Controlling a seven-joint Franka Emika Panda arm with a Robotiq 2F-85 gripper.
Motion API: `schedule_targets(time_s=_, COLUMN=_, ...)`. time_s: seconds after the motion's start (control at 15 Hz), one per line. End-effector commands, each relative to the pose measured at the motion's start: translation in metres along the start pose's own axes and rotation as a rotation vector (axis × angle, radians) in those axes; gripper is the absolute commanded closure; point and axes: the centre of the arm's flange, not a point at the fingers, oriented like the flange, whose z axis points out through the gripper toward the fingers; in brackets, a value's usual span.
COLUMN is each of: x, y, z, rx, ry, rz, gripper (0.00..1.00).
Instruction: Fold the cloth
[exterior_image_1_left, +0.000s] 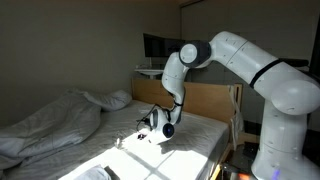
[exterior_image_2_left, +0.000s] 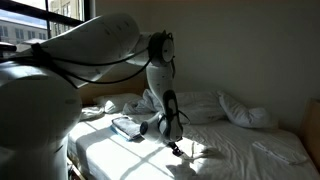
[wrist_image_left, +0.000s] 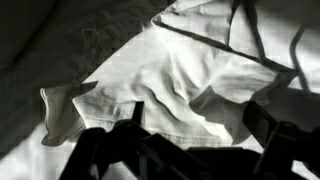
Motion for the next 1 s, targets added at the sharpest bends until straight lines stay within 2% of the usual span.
schedule_targets(time_s=0.0, x=-0.009, y=-0.018, z=-0.004, rx=-0.033, ry=0.034, rz=0.007, gripper=0.00)
schedule_targets(time_s=0.07, x=-0.008, y=-0.015, z=-0.004, rx=-0.037, ry=0.038, rz=0.010, gripper=0.00)
schedule_targets(time_s=0.13, x=-0.006, y=-0.012, z=-0.003, rx=-0.041, ry=0.045, rz=0.014, gripper=0.06)
schedule_targets(time_s=0.2, x=-0.005, y=-0.010, z=-0.003, rx=-0.046, ry=0.048, rz=0.015, gripper=0.27)
schedule_targets(time_s=0.33, x=-0.003, y=-0.004, z=-0.004, rx=-0.045, ry=0.033, rz=0.022, gripper=0.32)
schedule_targets(time_s=0.4, x=-0.003, y=-0.004, z=-0.004, rx=-0.037, ry=0.021, rz=0.025, gripper=0.37)
schedule_targets(time_s=0.67, x=-0.006, y=-0.001, z=-0.004, rx=-0.043, ry=-0.006, rz=0.006, gripper=0.65)
schedule_targets(time_s=0.93, x=0.001, y=0.028, z=-0.004, rx=-0.084, ry=-0.033, rz=-0.097, gripper=0.89)
